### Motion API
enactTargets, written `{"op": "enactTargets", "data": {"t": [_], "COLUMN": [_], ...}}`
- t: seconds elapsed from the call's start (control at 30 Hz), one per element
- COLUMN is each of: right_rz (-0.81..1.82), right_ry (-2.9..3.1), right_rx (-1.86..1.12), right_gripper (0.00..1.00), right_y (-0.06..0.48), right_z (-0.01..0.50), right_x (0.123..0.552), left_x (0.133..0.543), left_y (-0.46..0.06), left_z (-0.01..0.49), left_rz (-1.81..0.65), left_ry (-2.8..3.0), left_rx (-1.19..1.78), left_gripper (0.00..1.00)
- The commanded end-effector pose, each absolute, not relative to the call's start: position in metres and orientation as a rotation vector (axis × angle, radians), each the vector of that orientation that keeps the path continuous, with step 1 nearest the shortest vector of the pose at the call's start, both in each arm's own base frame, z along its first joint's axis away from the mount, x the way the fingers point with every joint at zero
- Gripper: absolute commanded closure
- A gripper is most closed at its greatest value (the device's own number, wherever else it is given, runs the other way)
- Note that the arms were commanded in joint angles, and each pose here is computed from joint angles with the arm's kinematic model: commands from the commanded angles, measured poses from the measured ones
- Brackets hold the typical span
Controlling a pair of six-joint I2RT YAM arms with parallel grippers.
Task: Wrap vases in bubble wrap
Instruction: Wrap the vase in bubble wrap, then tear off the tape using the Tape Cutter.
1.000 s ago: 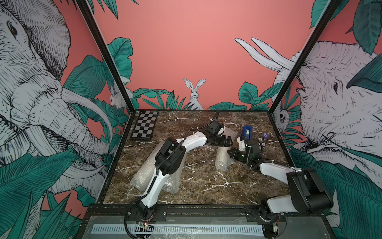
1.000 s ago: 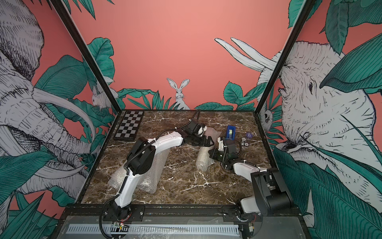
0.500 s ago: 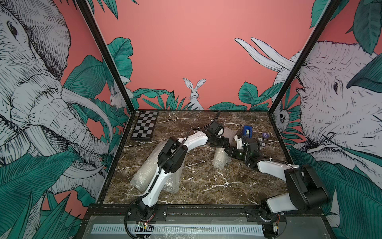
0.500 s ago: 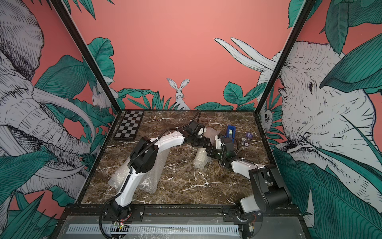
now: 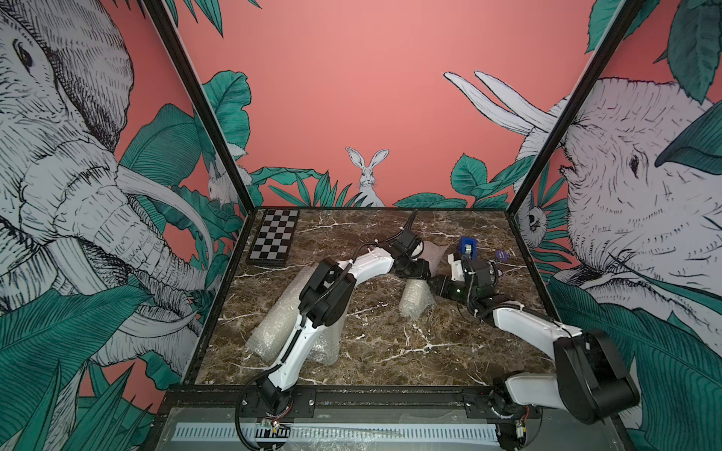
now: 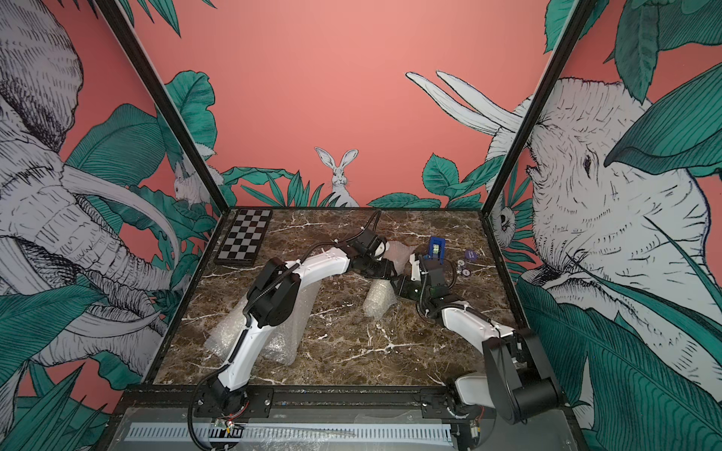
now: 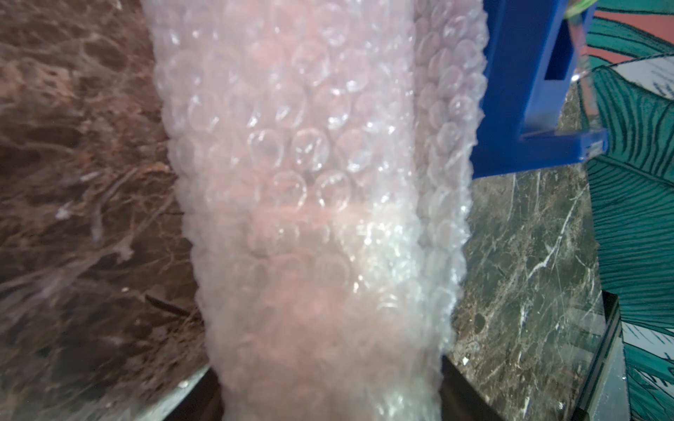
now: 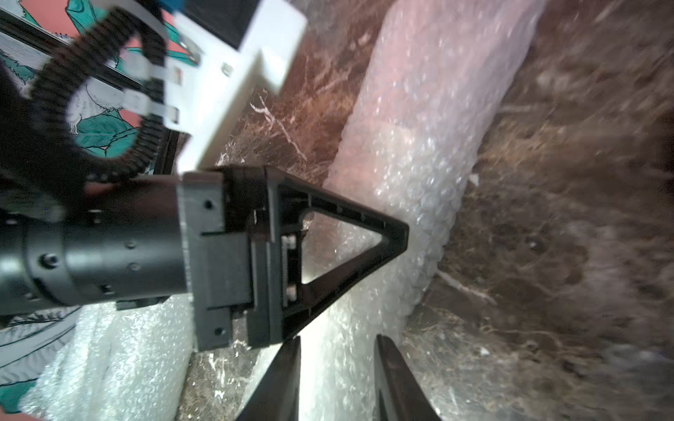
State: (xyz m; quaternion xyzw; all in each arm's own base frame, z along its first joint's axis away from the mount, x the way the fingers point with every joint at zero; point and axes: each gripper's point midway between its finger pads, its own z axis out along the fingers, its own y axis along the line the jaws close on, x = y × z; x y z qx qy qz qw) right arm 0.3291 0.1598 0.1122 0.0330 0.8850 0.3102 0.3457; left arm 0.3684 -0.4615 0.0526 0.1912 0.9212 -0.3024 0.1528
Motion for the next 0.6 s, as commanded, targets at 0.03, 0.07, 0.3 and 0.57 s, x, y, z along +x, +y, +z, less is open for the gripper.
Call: {"op": "enactTargets", "data": {"t": [0.03,0.07,0.3,0.57], "right_rz": [0.640,0.628,0.624,0.710], "right_ry": [2.282,2.283,2.283,2.292], "right_rx": [0.094,0.117,0.396,0.481], "right_gripper": [0.60,0.60,0.61,0.65], "right_y": [0.130,0.122,0.050,0.008], "right_z": [0.138,0.141,0.150,0.139], "right_x": [0.330,0.330,0.345,0.390], "left_x": [0.367,0.368,0.365,0.362], "left_y": [-0.453,-0.452,-0.445,-0.432], "left_z": [0.065,0.066,0.072,0.074], "left_rz": [-0.823,-0.823,-0.844,-0.846], "left_ry": [2.624,2.622,2.608,2.608], "left_rx": [0.544,0.541,0.520,0.499], "left_gripper": [0.41,0.41,0.45,0.46]}}
